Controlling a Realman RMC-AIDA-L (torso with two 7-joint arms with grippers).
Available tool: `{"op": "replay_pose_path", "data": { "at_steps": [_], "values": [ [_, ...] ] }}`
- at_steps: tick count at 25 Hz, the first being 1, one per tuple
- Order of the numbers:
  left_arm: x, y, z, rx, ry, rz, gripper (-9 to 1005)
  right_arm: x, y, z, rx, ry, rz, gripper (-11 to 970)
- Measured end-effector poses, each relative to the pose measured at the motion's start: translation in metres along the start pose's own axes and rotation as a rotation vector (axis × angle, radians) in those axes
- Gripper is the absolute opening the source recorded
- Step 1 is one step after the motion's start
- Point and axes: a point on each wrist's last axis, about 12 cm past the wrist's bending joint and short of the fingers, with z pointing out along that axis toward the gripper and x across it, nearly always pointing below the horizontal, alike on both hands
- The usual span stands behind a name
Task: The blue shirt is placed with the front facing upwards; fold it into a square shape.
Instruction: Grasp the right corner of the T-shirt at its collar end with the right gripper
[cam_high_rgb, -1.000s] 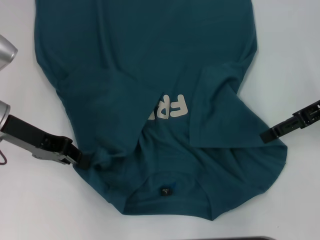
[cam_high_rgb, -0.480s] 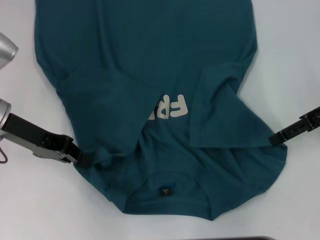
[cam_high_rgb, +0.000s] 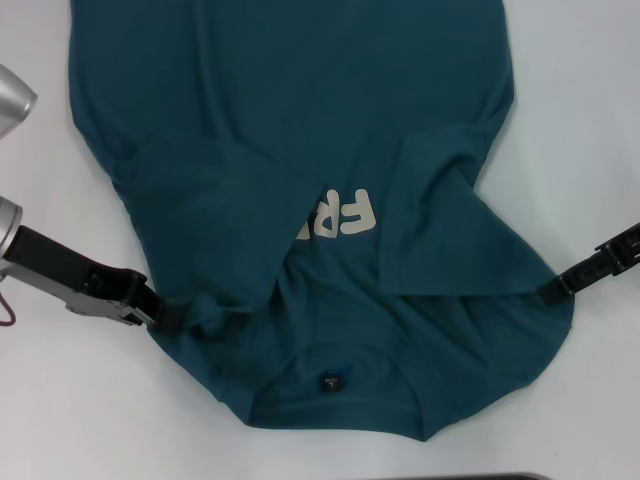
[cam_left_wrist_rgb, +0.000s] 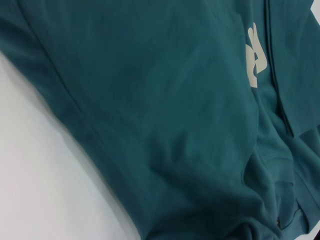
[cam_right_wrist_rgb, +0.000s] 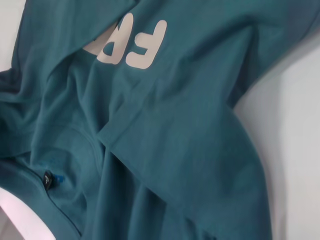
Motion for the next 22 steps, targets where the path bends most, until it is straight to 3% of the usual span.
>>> {"op": "replay_pose_path", "data": {
  "at_steps": [22],
  "values": [
    [-0.0025, -0.002, -0.0005, 0.0, 0.001, 0.003, 36, -0.0019, 0.0048, 0.0105, -0.009, 0.022, -0.05, 859]
  ]
}}
